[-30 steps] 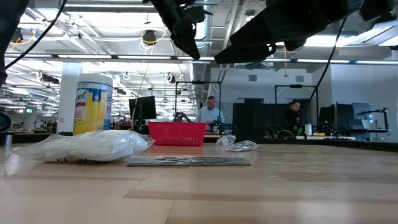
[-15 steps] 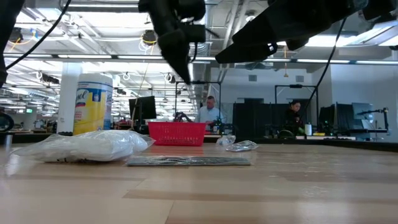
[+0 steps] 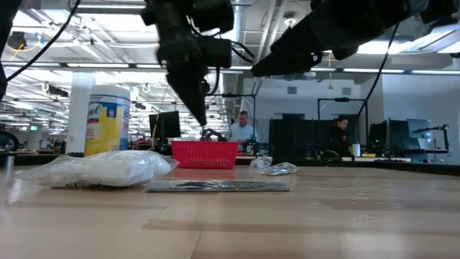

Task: Pick & Place Travel size toiletries
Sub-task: Put the nail cutter into the top red basket

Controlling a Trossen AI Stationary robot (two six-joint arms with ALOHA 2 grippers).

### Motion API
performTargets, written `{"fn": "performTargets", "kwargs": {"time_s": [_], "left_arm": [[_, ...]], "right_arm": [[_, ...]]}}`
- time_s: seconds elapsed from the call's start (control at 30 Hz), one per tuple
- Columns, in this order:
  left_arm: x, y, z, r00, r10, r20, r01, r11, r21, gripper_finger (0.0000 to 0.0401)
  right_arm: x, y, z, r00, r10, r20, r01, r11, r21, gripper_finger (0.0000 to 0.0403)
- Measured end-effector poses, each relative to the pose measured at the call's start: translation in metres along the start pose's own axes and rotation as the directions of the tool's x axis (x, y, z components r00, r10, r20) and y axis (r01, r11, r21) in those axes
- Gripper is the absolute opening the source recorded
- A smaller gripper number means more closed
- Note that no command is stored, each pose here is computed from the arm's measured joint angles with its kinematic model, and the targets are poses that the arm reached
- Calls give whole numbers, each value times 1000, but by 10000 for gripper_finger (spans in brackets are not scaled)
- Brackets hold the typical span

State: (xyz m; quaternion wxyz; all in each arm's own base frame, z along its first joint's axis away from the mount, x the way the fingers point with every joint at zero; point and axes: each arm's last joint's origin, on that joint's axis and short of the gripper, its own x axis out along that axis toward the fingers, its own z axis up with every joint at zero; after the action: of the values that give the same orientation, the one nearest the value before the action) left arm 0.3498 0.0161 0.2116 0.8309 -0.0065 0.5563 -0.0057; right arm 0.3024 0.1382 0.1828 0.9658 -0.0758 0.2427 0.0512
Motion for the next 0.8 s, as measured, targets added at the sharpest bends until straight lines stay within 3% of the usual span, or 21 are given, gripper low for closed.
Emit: {"fn": "performTargets", "kwargs": {"time_s": [0.17,0.3,0.4,0.67,0.8], "left_arm": [[-5,-31,-13,999,-33,29,33,999,4,147],[-24,-50,-28,988,-31,150,31,1000,-1,147],[-43,-61,-42,952,-37,305,43,999,-13,147],[-75,-73,-92,742,-147,654,196,981,-2,147],[-84,-75,-112,660,-174,730,250,968,4,147]], "right_arm": [[1,-3,-2,1000,-12,-22,12,1000,16,397],[3,-9,-3,999,-28,-38,29,999,28,397],[5,-16,-4,998,-47,-50,51,996,68,396],[12,-52,-15,976,-138,-167,178,951,252,397],[12,-66,-22,959,-61,-275,165,914,371,396]]}}
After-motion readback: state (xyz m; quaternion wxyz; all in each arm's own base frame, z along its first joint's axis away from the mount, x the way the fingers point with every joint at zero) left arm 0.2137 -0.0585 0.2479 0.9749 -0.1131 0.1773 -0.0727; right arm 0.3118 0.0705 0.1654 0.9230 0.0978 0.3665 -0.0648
